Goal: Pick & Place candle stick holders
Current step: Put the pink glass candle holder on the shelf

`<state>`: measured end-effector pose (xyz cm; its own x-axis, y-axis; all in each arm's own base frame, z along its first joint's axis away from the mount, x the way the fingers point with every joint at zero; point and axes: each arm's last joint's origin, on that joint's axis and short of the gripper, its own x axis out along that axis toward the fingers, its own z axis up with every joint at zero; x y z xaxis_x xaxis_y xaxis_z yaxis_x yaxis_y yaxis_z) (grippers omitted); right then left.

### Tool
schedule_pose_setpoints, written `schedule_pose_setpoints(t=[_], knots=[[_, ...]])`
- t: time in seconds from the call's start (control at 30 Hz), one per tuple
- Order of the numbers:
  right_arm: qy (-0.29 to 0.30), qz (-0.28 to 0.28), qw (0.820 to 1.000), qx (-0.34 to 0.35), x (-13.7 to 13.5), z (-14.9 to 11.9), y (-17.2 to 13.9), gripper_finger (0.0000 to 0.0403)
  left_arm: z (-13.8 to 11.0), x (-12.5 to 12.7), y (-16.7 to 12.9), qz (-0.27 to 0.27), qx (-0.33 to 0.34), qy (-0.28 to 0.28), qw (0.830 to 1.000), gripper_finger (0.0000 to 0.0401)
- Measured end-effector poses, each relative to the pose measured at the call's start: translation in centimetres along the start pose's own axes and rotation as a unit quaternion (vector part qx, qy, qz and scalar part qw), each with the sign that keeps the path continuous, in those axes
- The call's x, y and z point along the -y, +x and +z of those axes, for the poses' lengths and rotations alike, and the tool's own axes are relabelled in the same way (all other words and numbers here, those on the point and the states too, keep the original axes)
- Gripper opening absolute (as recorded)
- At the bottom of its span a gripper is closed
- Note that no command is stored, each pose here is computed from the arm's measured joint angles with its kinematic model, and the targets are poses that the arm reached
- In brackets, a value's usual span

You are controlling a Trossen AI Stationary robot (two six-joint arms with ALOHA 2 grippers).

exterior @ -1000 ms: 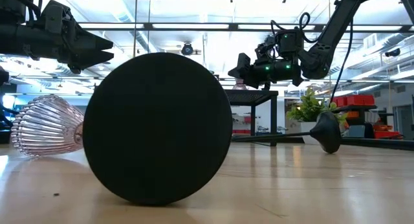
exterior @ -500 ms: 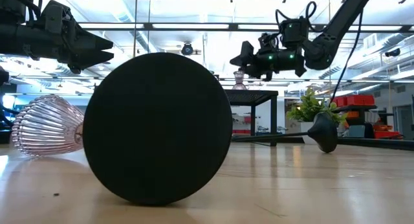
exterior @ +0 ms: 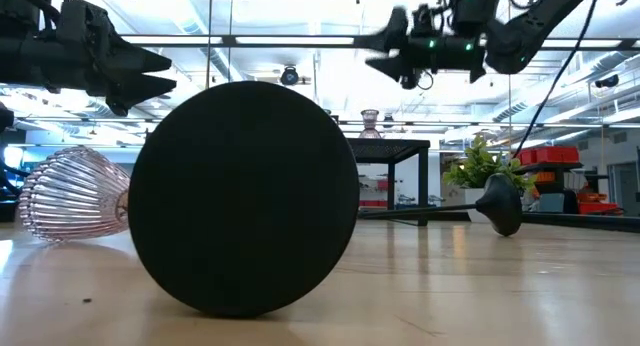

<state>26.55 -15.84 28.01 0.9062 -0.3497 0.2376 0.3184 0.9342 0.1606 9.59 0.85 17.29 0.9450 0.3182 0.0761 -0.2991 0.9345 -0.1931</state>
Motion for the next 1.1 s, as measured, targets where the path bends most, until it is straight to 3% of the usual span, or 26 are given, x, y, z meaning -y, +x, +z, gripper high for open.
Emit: schedule_pose_setpoints(t=[0.13, 0.33, 0.63, 0.8, 1.1], knots=[[0.016, 0.081, 0.996, -0.025, -2.6, 0.8, -0.5, 0.0286, 0.0, 0.2, 0.0, -0.026, -0.005, -0.004, 1.0, 0.0254], [0.034, 0.143, 0.987, -0.065, -6.4, 1.3, -1.4, 0.0286, -0.2, 0.5, 0.0, -0.083, -0.026, -0.026, 0.996, 0.0254], [0.054, 0.201, 0.97, -0.122, -10.6, 0.1, -2.2, 0.0286, 0.3, 1.9, 0.8, -0.095, -0.167, -0.028, 0.981, 0.0254], [0.057, 0.207, 0.964, -0.158, -12.5, -0.8, -2.7, 0.0286, 0.4, 3.6, 2.0, -0.118, -0.24, -0.005, 0.964, 0.0254], [0.065, 0.211, 0.955, -0.2, -15.4, -1.7, -3.8, 0.0286, 0.4, 7.8, 4.6, -0.149, -0.374, 0.031, 0.915, 0.0254]])
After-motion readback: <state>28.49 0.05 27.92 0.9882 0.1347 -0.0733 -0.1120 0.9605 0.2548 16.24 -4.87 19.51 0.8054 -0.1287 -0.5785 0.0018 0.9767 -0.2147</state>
